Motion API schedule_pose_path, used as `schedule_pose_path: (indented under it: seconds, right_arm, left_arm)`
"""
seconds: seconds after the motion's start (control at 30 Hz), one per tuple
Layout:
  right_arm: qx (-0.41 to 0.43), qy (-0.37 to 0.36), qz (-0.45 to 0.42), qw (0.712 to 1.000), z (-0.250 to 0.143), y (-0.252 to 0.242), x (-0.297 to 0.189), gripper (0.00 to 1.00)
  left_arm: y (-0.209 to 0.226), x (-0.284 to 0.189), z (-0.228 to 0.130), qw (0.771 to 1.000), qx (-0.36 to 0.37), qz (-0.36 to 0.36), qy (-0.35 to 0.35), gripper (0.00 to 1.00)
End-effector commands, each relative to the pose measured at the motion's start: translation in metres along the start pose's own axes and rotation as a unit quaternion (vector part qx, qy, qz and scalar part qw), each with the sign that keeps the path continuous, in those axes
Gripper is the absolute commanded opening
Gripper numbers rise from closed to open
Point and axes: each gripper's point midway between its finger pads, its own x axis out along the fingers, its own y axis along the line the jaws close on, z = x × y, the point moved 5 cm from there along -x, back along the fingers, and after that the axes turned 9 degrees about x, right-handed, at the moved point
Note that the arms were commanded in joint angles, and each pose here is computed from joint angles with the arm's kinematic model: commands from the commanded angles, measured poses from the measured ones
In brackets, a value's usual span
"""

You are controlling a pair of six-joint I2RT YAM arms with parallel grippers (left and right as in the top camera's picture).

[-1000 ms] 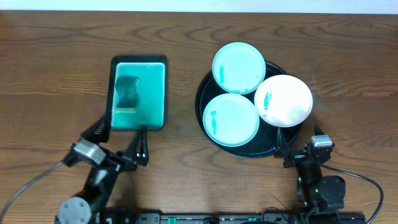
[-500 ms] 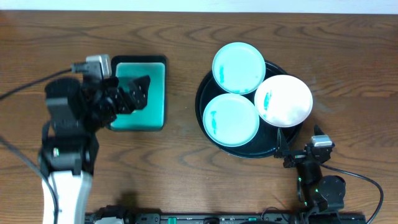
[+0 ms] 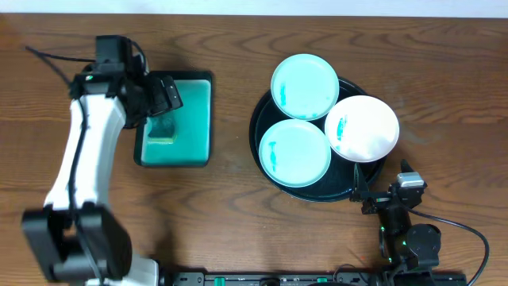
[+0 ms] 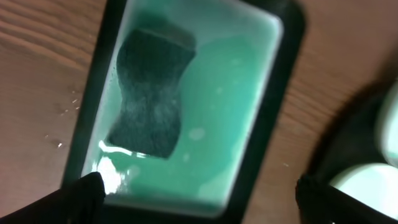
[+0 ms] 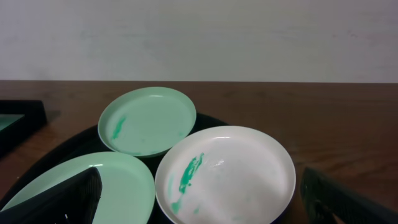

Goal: Clean dirty plates on tray and stack at the side
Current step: 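Reach the left gripper to the dark green sponge in the water tray, then grasp the sponge with the left gripper and lift it from the water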

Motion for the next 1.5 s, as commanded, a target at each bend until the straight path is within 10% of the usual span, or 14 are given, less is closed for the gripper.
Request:
schedule_pose_path:
  seconds: [0.0,0.93,1.27,1.4,1.47]
  right_arm:
    - [-0.006,0.000,-0.003,1.000,-0.001,-0.002,0.000,0.99]
    - [-0.006,0.000,-0.003,1.000,-0.001,-0.002,0.000,0.99]
    - [-0.006,0.000,-0.003,1.000,-0.001,-0.002,0.000,0.99]
    - [-0.006,0.000,-0.003,1.000,-0.001,-0.002,0.000,0.99]
    - [-0.006,0.000,-0.003,1.000,-0.001,-0.001,0.000,0.99]
  left_arm:
    - [0.008,0.029,0.007,1.000,-0.006,0.018,0.017,0.98]
    - [0.041,0.126,-0.003,0.994,0.028,0.081,0.074,0.94]
    - [0.042,0.128,-0.004,0.993,0.028,0.081,0.077,0.50]
    - [0.042,0.128,-0.005,0.993,0.027,0.081,0.080,0.50]
    - [0.042,0.128,-0.006,0.993,0.027,0.081,0.082,0.66]
